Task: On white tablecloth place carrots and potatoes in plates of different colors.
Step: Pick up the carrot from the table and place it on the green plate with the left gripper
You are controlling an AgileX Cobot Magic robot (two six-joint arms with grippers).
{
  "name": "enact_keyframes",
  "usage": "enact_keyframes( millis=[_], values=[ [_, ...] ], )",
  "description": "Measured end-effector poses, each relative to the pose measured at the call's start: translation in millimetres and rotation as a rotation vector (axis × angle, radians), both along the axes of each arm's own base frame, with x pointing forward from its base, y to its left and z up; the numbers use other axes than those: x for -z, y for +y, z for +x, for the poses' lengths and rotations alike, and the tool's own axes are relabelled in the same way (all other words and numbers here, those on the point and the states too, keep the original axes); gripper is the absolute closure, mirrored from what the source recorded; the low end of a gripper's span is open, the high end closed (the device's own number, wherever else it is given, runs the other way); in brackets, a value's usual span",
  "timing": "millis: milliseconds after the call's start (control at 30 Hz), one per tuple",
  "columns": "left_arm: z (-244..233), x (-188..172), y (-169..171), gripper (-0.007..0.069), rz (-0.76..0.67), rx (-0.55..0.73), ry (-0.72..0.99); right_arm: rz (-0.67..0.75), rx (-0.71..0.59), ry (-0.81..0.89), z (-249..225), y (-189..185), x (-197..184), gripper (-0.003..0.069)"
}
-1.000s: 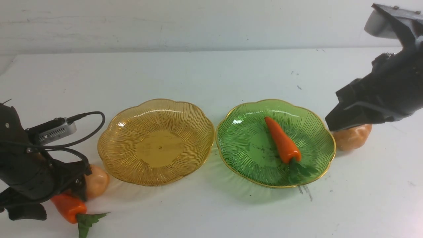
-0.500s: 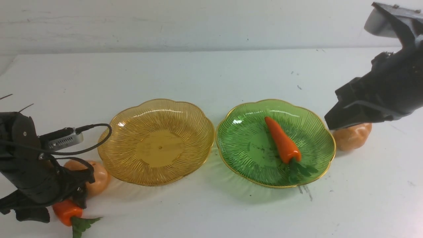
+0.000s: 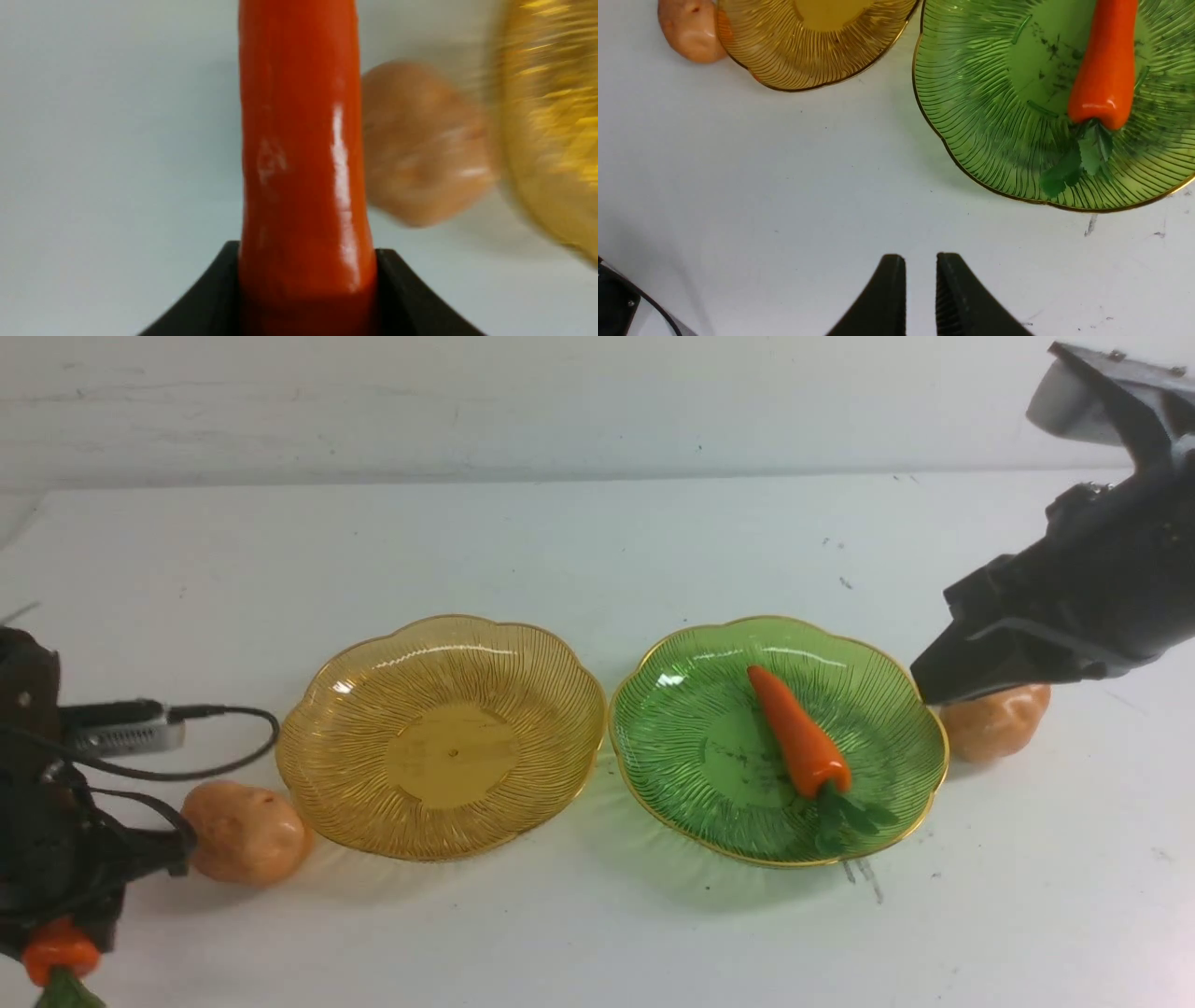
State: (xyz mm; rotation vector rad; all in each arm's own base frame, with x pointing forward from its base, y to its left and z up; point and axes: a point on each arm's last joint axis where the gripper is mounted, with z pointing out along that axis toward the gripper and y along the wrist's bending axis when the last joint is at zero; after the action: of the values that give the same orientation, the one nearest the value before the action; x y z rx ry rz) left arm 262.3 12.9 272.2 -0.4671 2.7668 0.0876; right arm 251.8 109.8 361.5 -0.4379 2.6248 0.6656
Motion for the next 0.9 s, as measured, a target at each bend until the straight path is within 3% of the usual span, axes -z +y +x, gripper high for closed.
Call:
enact_keyframes(
  millis=[133, 367, 667, 900],
  values=[
    [14.7, -46.4, -46.7, 0.0356, -0.125, 0.217, -0.187, -0.008, -0.015, -0.010, 0.1, -0.2, 0.1, 0.0570],
    [42.3, -74.0, -152.7, 0.0358, -0.309, 0.547, -0.312, -0.043, -0.022, -0.023, 0.8, -2.6, 1.3, 0.0570],
    [94.5, -12.9, -271.5, 0.0359, -0.348, 0.741, -0.196, -0.112, -0.022, -0.043, 2.3, -7.8, 3.5, 0.0570],
    [124.2, 35.6, -318.3, 0.0340, -0.341, 0.789, -0.106, -0.176, -0.007, -0.054, 3.9, -13.3, 5.4, 0.0570]
  ],
)
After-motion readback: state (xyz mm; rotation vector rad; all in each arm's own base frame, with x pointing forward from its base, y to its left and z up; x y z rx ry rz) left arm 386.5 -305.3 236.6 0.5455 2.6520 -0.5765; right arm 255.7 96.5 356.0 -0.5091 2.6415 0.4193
